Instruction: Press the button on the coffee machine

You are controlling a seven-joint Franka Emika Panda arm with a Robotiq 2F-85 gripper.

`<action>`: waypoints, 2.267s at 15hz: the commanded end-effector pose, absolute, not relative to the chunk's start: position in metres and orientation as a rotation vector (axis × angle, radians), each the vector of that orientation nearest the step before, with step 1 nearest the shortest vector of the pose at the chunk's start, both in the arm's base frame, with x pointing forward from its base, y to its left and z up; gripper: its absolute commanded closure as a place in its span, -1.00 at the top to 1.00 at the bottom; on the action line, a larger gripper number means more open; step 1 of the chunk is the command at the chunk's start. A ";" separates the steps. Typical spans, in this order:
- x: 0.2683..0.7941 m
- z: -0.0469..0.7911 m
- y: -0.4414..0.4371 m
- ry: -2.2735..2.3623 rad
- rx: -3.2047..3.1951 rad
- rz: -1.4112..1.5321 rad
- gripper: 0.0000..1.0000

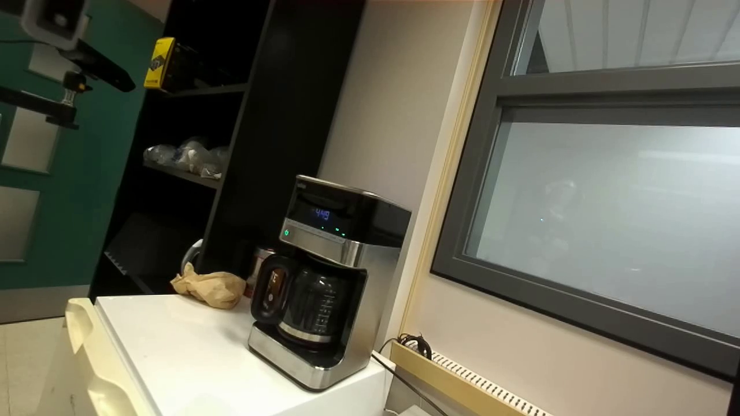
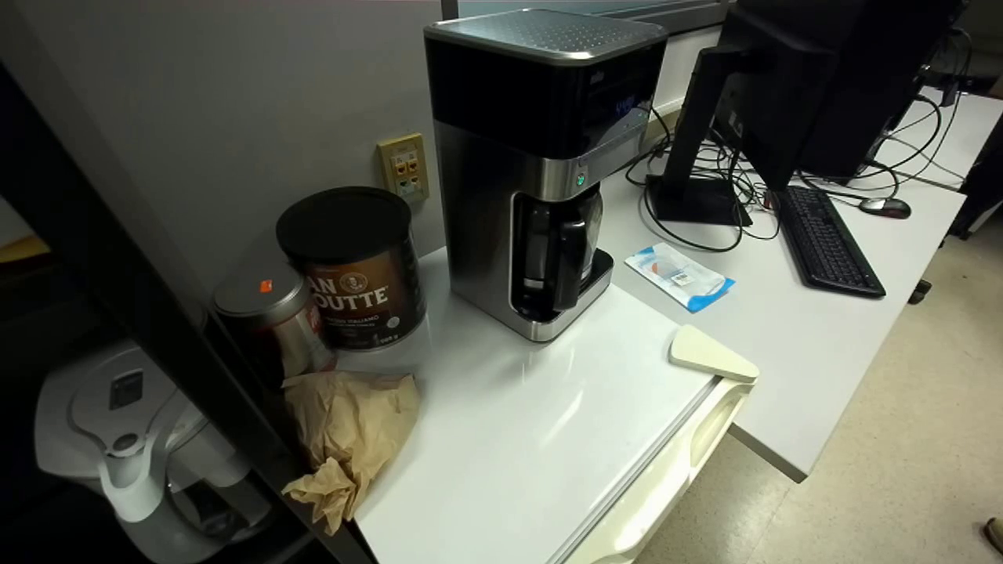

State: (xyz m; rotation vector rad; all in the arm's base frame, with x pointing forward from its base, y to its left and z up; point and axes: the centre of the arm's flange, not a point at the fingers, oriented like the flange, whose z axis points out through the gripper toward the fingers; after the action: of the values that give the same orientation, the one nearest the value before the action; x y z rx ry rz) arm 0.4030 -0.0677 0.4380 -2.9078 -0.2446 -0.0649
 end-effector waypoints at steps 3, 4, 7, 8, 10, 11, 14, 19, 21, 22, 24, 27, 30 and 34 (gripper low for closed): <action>0.449 0.421 -0.061 -0.260 -2.951 -0.233 1.00; 0.460 0.416 -0.058 -0.255 -2.968 -0.272 1.00; 0.494 0.399 -0.051 -0.259 -2.992 -0.395 0.50; 0.508 0.392 -0.048 -0.250 -2.996 -0.433 0.46; 0.531 0.379 -0.042 -0.235 -2.996 -0.491 0.17; 0.542 0.372 -0.039 -0.229 -2.994 -0.525 0.04; 0.576 0.352 -0.027 -0.212 -2.985 -0.622 -0.42; 0.626 0.333 -0.010 -0.189 -2.969 -0.782 -0.99; 0.644 0.328 -0.006 -0.185 -2.962 -0.851 -1.00; 0.654 0.327 -0.004 -0.181 -2.959 -0.877 -0.98; 0.669 0.324 -0.001 -0.182 -2.955 -0.918 -0.96; 0.690 0.318 0.002 -0.180 -2.944 -0.946 -0.98; 0.705 0.314 0.008 -0.188 -2.933 -0.959 -0.96; 0.718 0.308 0.015 -0.202 -2.924 -0.960 -0.97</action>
State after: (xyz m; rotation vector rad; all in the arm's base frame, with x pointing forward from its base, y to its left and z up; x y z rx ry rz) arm 0.6951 0.0080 0.3124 -2.9433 -0.2073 -0.9303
